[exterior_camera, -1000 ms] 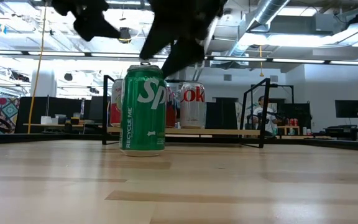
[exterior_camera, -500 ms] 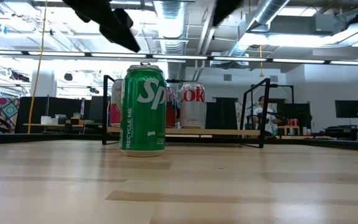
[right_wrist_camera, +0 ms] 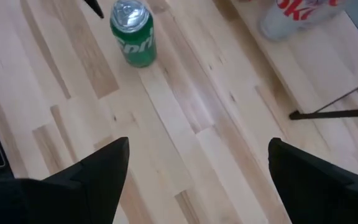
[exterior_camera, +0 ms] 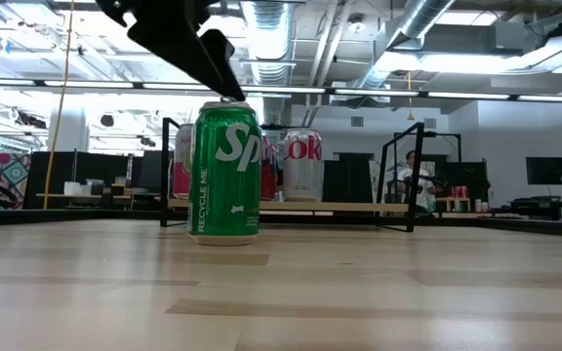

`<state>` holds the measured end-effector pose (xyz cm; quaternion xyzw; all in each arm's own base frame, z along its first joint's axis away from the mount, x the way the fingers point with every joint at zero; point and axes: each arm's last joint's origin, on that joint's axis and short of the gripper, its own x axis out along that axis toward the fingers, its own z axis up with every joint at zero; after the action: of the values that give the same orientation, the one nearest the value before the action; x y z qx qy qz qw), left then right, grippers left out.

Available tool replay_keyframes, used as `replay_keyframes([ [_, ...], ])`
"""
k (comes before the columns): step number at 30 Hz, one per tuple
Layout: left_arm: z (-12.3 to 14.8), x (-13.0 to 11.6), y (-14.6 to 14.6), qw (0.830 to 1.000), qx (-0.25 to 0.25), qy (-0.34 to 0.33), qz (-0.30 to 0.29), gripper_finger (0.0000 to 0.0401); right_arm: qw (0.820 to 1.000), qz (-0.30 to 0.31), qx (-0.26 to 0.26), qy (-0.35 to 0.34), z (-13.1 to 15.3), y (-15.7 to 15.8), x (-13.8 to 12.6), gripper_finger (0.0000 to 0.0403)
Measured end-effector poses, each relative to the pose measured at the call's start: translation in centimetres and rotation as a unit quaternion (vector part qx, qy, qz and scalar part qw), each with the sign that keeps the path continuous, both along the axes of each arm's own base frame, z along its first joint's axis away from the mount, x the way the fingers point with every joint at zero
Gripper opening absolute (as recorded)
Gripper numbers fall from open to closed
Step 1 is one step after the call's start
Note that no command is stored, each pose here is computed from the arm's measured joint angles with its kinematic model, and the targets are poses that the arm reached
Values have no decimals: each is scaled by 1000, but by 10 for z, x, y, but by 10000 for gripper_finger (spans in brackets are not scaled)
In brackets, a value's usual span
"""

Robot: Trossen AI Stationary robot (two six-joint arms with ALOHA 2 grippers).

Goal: Place canned beverage on shelf
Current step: Put the green soda can on the shelf

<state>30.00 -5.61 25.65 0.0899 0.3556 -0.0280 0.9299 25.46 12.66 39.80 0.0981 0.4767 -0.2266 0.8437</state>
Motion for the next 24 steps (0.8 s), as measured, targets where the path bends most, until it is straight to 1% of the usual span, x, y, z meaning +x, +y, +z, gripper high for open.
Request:
replay_keyframes([
  [8,-22,13,-4,1000,-16,27,5,338,1000,-10,-5,13,-12,14,-1,356],
  [12,-31,18,-4,999,-13,35,25,338,999,-24,-5,20,-19,15,-1,356],
  [14,-35,18,-4,998,-10,50,26,338,999,-27,-5,22,-21,17,-2,356],
  [17,-39,19,-4,998,-8,56,26,337,999,-24,-7,25,-23,19,-3,356],
  [20,-38,20,-4,998,-14,50,26,324,999,-20,-9,29,-26,22,-4,356],
  [24,-36,19,-4,998,-17,49,27,283,999,-20,-12,33,-28,21,-5,356],
])
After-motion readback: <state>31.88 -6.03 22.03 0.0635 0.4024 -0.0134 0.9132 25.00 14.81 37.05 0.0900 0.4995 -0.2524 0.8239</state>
